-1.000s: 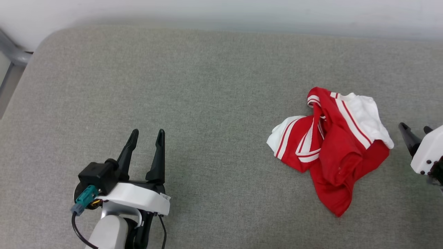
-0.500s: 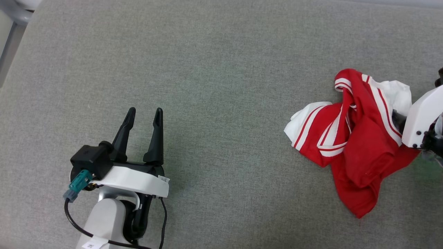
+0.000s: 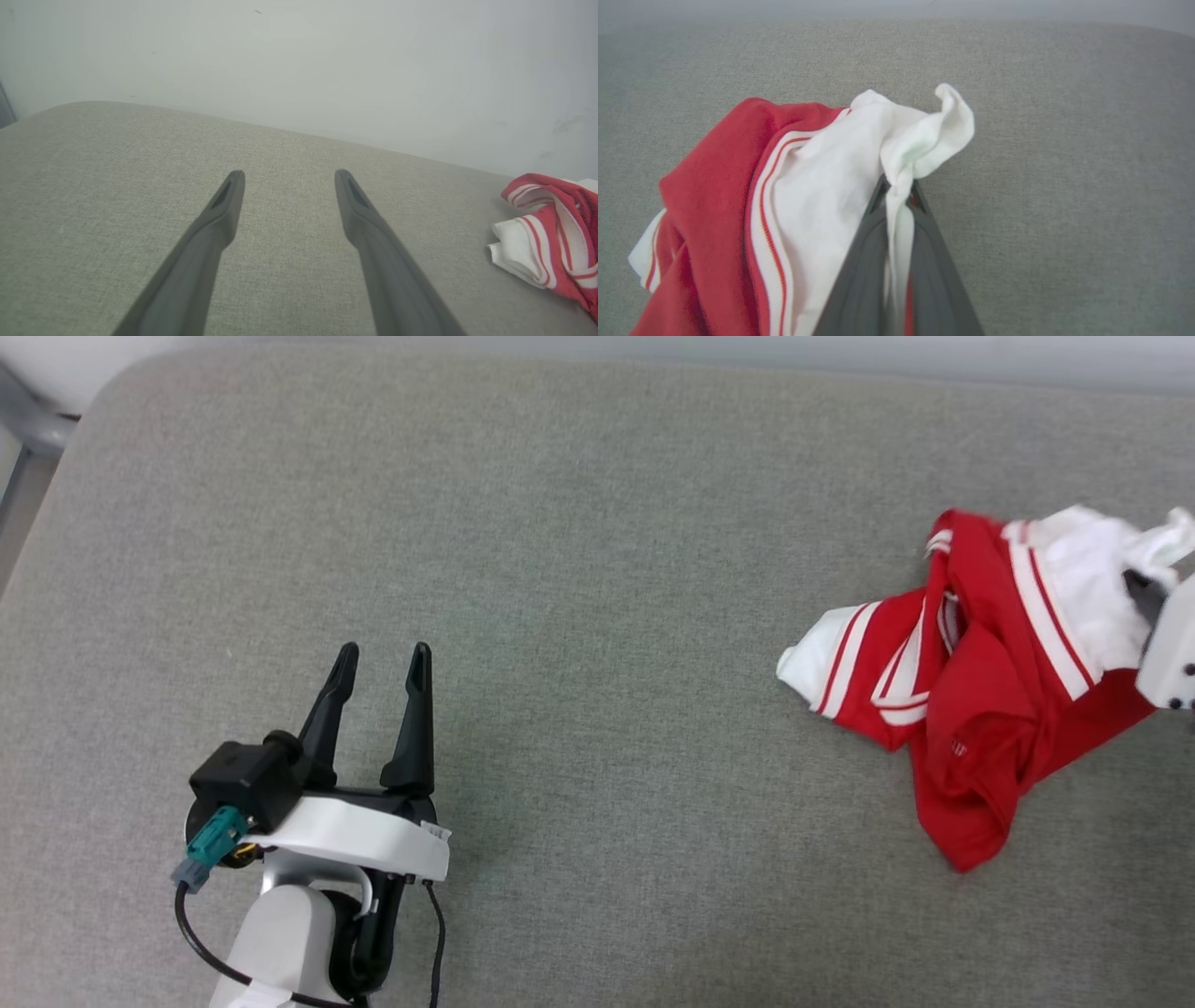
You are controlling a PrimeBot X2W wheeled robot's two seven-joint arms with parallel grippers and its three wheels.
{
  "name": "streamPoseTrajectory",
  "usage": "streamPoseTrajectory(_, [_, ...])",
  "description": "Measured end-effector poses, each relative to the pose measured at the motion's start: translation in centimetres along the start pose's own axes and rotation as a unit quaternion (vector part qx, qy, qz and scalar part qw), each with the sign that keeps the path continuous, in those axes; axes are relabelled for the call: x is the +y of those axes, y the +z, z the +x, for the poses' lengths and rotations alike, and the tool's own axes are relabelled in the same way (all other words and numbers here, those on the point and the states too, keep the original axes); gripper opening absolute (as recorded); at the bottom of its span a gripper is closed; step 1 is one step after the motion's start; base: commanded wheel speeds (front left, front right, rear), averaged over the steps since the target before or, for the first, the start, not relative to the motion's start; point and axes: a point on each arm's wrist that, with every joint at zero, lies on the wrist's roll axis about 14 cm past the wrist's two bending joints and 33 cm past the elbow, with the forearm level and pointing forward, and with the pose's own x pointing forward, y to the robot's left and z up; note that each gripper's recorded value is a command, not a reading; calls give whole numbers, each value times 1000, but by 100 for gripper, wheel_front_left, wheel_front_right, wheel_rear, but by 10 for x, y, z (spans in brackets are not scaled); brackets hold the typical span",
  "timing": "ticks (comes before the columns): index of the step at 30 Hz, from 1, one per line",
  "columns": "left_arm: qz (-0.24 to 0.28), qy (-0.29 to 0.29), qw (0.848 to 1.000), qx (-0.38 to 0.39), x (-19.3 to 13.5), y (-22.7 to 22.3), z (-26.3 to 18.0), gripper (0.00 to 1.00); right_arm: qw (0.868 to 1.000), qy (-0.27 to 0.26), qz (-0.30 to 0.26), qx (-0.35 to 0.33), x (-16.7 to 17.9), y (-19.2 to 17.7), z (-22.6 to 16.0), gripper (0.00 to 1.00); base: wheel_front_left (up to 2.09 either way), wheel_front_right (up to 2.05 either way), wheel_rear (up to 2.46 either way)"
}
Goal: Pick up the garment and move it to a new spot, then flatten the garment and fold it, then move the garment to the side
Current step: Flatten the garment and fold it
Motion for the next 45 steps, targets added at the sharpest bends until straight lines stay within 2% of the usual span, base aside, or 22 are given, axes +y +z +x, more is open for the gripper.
streamPoseTrajectory(3, [-1,-6,1000,-3,-5,3,-4,100,999,-26,9,-38,-20,13,-26,0,0,0,0])
streamPoseTrajectory(6, [-5,-14,1000,-7,-12,7,-7,100,997,-61,33,-37,-46,-4,-53,0,0,0,0])
streamPoseTrajectory(12, [-10,-30,999,-13,-25,10,-9,100,988,-108,115,1,-74,-78,-92,0,0,0,0])
streamPoseTrajectory(18, [-12,-32,999,-13,-28,11,-14,100,972,-122,193,48,-72,-154,-114,0,0,0,0])
streamPoseTrajectory(19, [-12,-32,999,-13,-29,12,-14,100,971,-126,198,47,-73,-161,-117,15,0,0,0])
streamPoseTrajectory(20, [-12,-32,999,-13,-29,11,-15,100,970,-129,200,41,-74,-164,-118,51,0,0,0])
streamPoseTrajectory(21, [-12,-33,999,-11,-29,11,-16,100,970,-132,202,27,-75,-163,-120,100,0,0,0])
streamPoseTrajectory(25, [-10,-37,999,-12,-32,13,-19,100,968,-153,185,-75,-85,-137,-126,100,0,0,0])
streamPoseTrajectory(28, [-7,-35,999,-13,-30,15,-26,100,960,-155,172,-158,-84,-114,-133,100,0,0,0])
streamPoseTrajectory(33, [-6,-30,999,-17,-28,22,-36,100,946,-142,157,-247,-72,-96,-146,100,0,0,0])
streamPoseTrajectory(41, [-4,-26,999,-20,-28,28,-49,100,941,-117,137,-287,-54,-83,-159,100,0,0,0])
streamPoseTrajectory(45, [-4,-27,999,-21,-29,30,-49,100,952,-99,117,-264,-40,-81,-154,100,0,0,0])
